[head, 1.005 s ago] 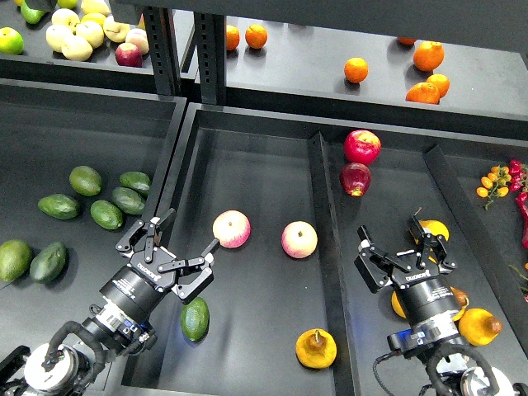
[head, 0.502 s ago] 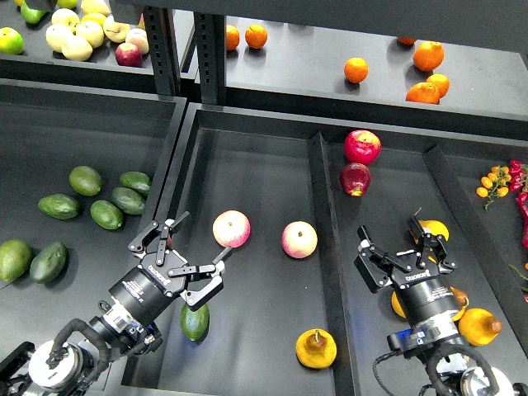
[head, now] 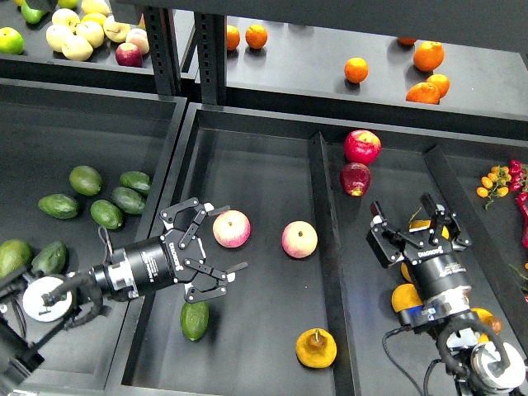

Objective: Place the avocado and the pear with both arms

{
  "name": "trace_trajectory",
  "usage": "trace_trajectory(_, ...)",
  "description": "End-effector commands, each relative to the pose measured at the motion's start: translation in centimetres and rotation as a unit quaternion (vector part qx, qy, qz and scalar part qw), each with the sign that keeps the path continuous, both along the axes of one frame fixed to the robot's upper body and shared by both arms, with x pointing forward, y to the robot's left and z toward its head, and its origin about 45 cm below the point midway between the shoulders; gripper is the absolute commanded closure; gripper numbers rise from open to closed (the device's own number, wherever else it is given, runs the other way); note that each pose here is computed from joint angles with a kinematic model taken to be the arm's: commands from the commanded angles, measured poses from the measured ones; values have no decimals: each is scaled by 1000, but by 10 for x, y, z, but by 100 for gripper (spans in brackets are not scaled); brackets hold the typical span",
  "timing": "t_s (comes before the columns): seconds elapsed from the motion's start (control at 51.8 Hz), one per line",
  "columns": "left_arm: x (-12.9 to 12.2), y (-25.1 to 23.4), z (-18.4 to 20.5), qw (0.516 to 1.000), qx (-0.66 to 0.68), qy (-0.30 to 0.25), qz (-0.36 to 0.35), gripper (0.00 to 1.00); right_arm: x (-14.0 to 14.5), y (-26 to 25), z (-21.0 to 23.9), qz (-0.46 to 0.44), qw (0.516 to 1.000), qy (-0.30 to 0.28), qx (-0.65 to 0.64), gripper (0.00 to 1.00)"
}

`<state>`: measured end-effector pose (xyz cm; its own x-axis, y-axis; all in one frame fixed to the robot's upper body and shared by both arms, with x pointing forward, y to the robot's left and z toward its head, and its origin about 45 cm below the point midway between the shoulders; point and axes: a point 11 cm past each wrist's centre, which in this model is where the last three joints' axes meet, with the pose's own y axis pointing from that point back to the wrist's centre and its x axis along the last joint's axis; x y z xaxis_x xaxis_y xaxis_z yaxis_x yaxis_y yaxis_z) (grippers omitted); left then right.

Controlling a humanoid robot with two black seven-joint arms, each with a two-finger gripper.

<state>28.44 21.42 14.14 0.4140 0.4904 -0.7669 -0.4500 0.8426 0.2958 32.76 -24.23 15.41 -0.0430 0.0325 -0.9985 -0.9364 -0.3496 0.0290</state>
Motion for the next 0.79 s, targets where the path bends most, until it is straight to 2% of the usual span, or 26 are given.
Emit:
trace_trajectory(0.0, 12, 10, 9, 995, 81, -23, -59, 1, 20, -5, 18, -8, 1000, -5, -1, 0)
trace_trajectory(0.116, 22, 13, 18, 979, 158, -52, -115, 1, 32, -9, 29, -13, 1000, -7, -1, 0)
trace_trajectory(0.309, 46, -5, 41, 941, 248, -117, -199, 1, 35, -8, 31, -12, 1000, -10, -4, 0)
trace_trajectory(0.56, 68, -22, 55, 849, 390, -162, -317, 1, 35, -9, 32, -14, 1000, -12, -3, 0)
trace_trajectory(0.695, 67, -33, 47, 814, 425, -163, -361, 1, 37, -12, 34, -19, 1000, -15, -3, 0)
trace_trajectory(0.773, 52, -33, 24, 778, 453, -150, -408, 1, 50, -15, 52, -23, 999, -35, -2, 0)
